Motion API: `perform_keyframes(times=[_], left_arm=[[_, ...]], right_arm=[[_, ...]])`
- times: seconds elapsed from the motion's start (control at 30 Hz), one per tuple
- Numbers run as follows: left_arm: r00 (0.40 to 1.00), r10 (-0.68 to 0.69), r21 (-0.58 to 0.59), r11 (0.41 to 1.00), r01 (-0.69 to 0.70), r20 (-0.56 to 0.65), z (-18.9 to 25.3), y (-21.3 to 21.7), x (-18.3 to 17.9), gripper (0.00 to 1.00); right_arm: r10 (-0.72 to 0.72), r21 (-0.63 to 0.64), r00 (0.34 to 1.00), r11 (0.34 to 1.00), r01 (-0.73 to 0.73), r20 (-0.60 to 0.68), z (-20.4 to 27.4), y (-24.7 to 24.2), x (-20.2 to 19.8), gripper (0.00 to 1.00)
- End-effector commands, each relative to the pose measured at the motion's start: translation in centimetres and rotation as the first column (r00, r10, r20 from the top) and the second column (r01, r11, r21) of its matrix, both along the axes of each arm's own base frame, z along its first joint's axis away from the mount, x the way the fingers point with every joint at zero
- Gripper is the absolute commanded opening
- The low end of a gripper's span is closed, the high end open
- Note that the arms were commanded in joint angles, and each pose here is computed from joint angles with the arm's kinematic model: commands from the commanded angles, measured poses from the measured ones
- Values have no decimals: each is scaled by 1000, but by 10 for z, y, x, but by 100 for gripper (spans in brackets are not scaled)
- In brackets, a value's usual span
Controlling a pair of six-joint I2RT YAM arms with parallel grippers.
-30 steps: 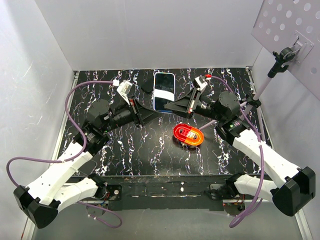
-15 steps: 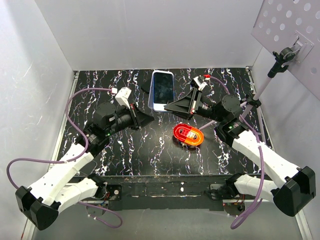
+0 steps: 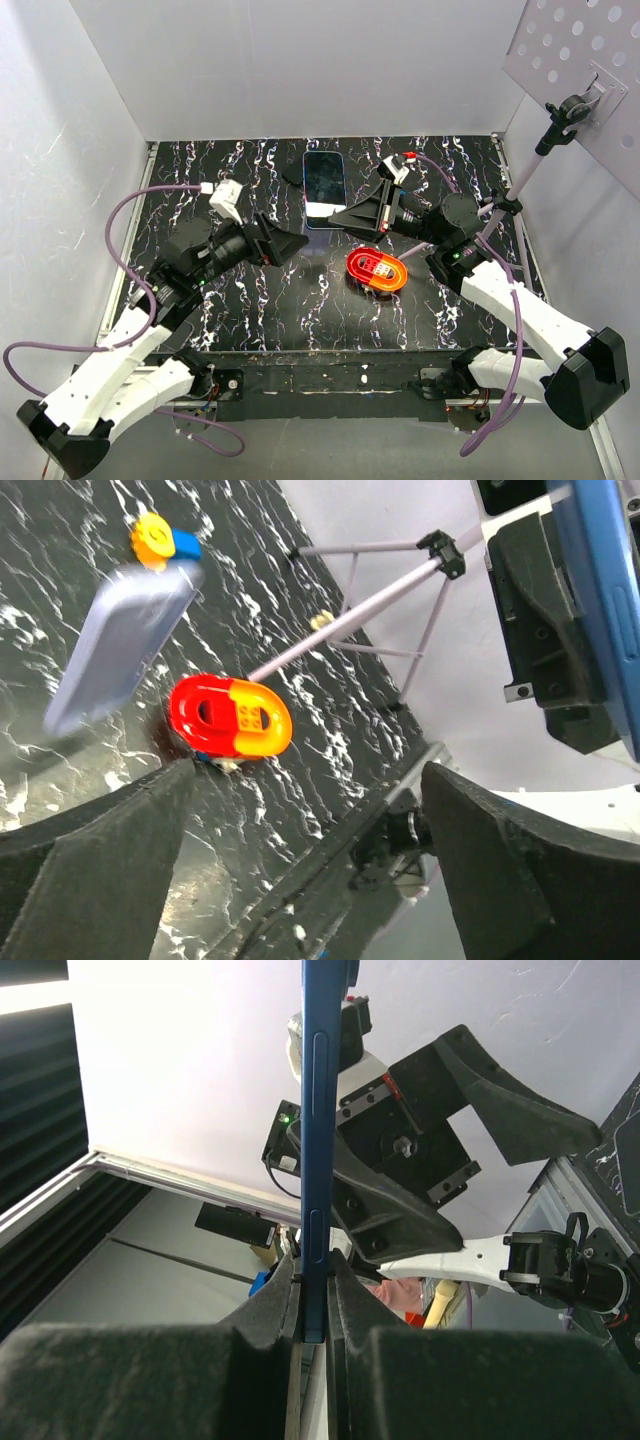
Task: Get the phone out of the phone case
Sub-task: Remove the phone case from the phone, then adjust the phone case at the center of the board.
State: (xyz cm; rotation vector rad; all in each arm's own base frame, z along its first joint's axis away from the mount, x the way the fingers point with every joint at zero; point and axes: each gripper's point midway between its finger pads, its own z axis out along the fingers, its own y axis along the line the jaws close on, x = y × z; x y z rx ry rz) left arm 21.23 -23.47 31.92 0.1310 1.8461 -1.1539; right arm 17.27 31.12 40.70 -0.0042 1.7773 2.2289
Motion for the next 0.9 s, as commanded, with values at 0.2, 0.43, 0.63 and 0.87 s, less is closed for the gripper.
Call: perform_keyframes(times=[0.2, 0.43, 0.63, 0.87], left_arm=[[962, 239, 261, 928, -266, 130, 4, 48, 40, 98], [878, 423, 277, 891, -359, -225, -64, 48, 63, 98], [763, 415, 127, 903, -410, -496, -95, 50, 100, 98], [460, 320, -32, 793, -608, -828, -172, 62, 170, 84]], right_arm=[[10, 87, 990, 996, -22, 140, 34, -14, -23, 1], [-59, -66, 979, 995, 74, 197, 7, -17, -20, 1], [-154, -297, 958, 928, 224, 242, -33, -37, -17, 1], [-200, -362, 948, 888, 282, 248, -54, -52, -21, 1]])
